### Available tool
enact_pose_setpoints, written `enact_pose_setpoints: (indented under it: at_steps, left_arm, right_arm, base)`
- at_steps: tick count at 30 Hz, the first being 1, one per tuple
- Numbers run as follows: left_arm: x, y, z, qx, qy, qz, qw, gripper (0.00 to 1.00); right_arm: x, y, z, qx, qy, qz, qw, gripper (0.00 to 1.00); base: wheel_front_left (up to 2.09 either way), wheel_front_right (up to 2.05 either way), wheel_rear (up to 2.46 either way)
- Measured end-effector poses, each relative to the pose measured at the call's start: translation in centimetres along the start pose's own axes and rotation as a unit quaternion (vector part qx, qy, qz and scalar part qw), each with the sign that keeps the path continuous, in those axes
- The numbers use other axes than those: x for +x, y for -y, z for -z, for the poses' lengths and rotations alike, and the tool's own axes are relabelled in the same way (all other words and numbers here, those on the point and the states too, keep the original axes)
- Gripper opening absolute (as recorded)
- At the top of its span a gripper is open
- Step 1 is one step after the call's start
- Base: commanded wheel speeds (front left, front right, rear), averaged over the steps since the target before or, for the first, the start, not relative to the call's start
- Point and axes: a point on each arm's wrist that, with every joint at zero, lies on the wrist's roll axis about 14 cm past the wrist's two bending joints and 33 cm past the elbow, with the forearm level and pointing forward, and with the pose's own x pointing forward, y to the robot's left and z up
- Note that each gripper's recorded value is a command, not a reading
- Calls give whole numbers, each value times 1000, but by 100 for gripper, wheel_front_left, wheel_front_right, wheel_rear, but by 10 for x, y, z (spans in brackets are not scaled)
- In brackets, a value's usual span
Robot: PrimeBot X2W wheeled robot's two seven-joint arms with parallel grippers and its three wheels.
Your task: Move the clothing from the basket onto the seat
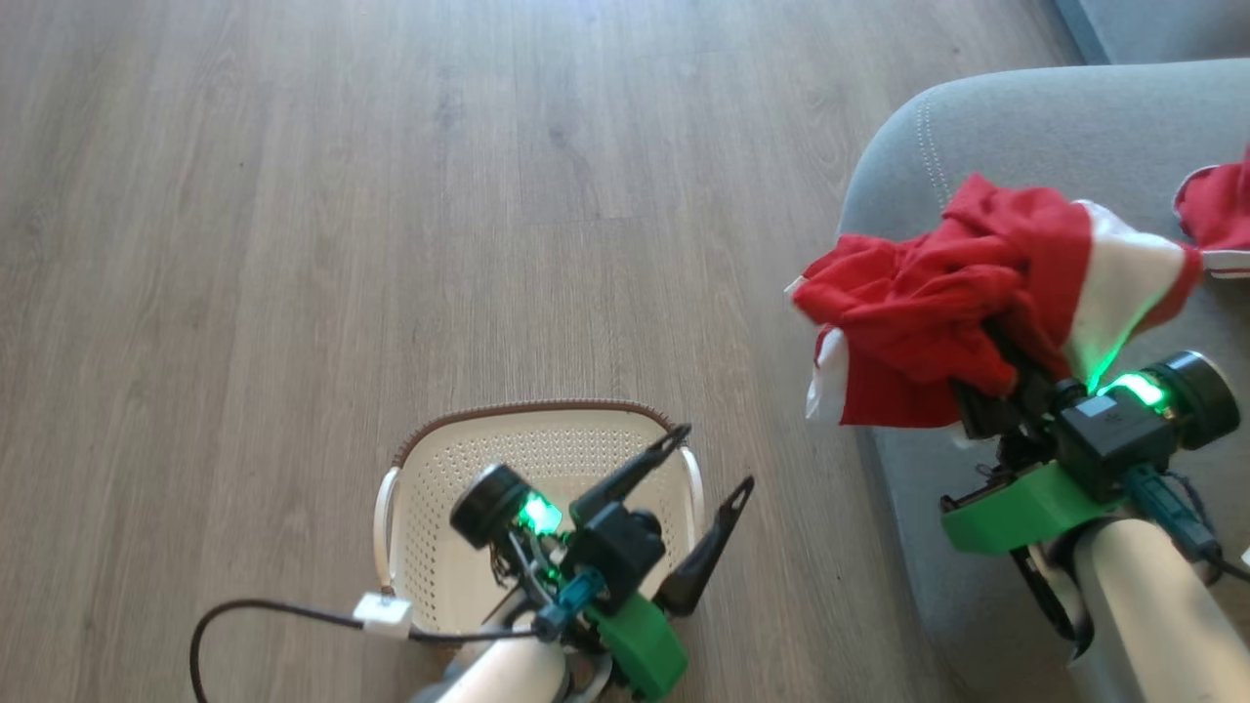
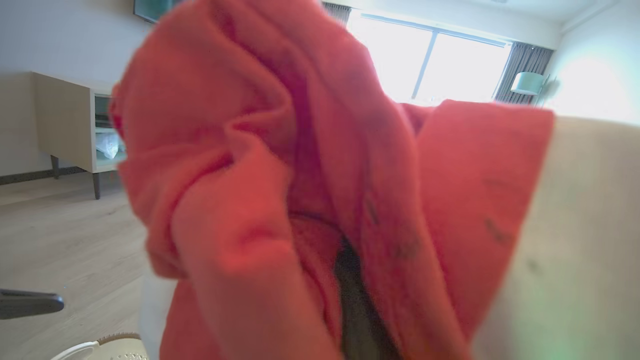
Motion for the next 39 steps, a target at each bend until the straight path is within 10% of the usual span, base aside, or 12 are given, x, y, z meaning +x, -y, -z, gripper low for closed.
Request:
enact_pose_setpoints:
  at_steps: [39]
  left_arm:
    - [-1, 63, 36, -18, -46, 109, 993, 100]
  right_arm:
    - [-51, 73, -12, -102, -25, 82, 991, 0]
  base:
    - [0, 0, 0]
